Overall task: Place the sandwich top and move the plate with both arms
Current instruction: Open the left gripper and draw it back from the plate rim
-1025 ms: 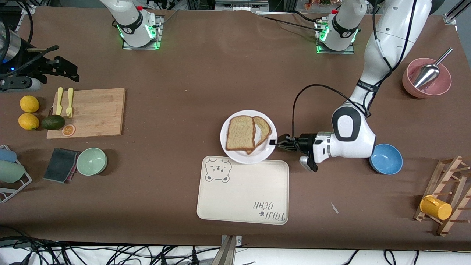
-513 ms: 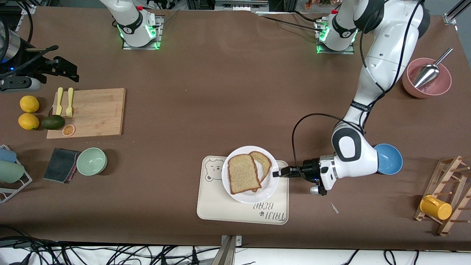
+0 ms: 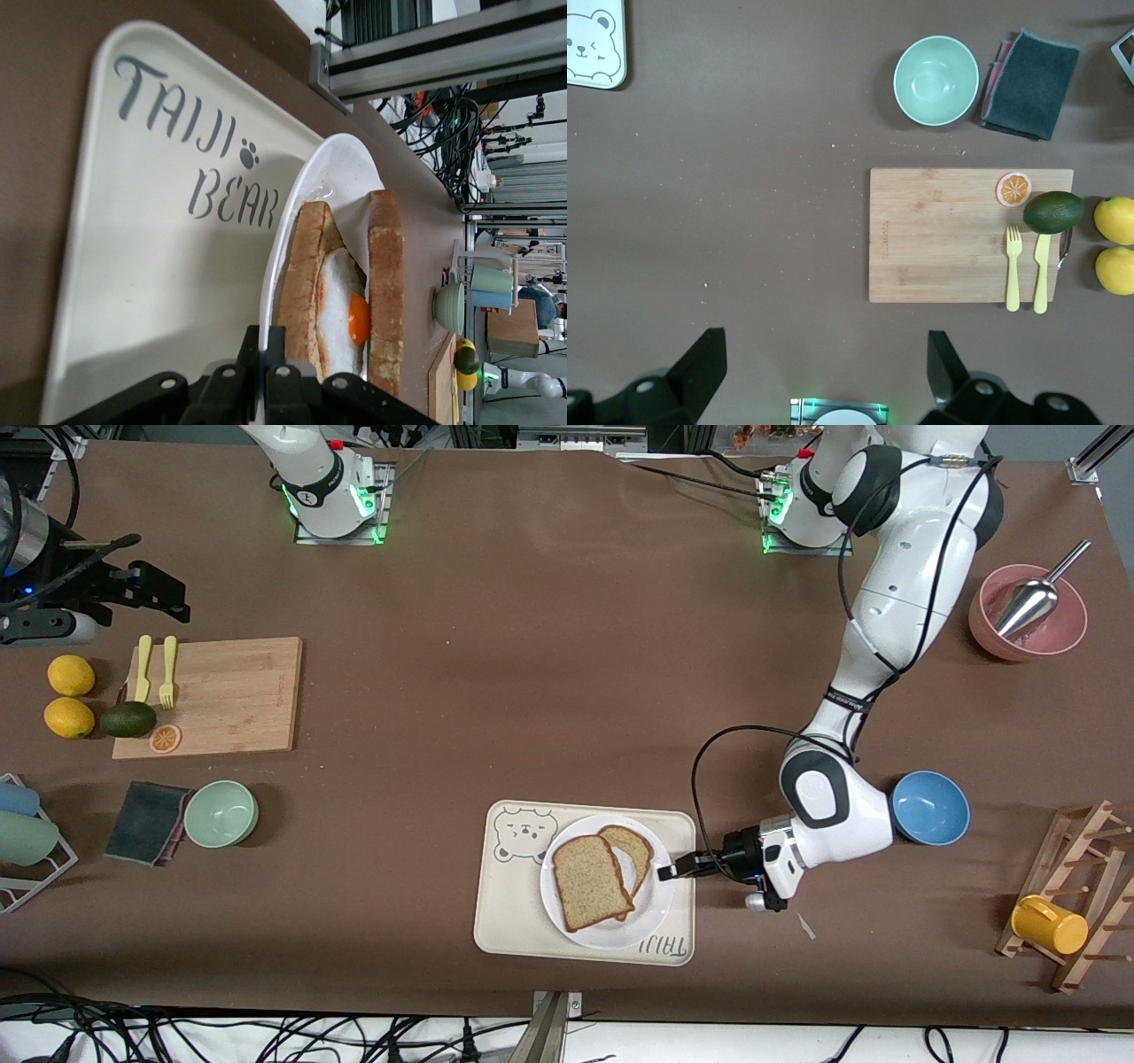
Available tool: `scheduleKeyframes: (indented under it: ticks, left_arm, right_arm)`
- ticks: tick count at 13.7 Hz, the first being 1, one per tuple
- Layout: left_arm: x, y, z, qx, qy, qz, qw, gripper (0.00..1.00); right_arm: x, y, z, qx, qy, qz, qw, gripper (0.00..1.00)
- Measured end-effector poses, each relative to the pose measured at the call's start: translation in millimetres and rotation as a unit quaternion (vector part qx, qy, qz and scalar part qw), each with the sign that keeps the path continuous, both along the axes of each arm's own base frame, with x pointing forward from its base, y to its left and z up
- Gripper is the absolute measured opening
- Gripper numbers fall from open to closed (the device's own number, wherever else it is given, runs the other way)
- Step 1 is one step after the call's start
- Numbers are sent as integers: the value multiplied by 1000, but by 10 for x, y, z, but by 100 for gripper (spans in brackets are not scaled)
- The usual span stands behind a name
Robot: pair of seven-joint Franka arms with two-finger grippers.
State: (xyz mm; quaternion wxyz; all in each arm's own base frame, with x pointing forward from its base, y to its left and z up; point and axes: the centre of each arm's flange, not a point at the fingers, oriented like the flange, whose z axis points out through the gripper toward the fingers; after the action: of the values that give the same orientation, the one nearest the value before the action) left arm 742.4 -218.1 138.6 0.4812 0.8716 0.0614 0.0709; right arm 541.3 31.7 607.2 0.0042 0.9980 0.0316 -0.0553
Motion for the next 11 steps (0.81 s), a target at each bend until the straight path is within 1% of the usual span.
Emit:
scheduleKeyframes:
  ticks: [3, 5, 8, 11]
  left_arm:
    - [-62, -223, -97, 3, 1, -2, 1000, 5]
    - [-38, -178, -84, 3, -1, 2, 1000, 8]
    - [51, -91, 47, 0, -12, 9, 1000, 37]
    - [96, -88, 259, 9, -30, -1, 1000, 70]
  right_arm:
    - [0, 0, 0, 0, 0, 0, 1000, 100]
    - [0, -1, 0, 0, 0, 0, 1000, 100]
    - [0, -1, 1, 0, 0, 0, 1000, 100]
    - [0, -2, 1, 0, 0, 0, 1000, 100]
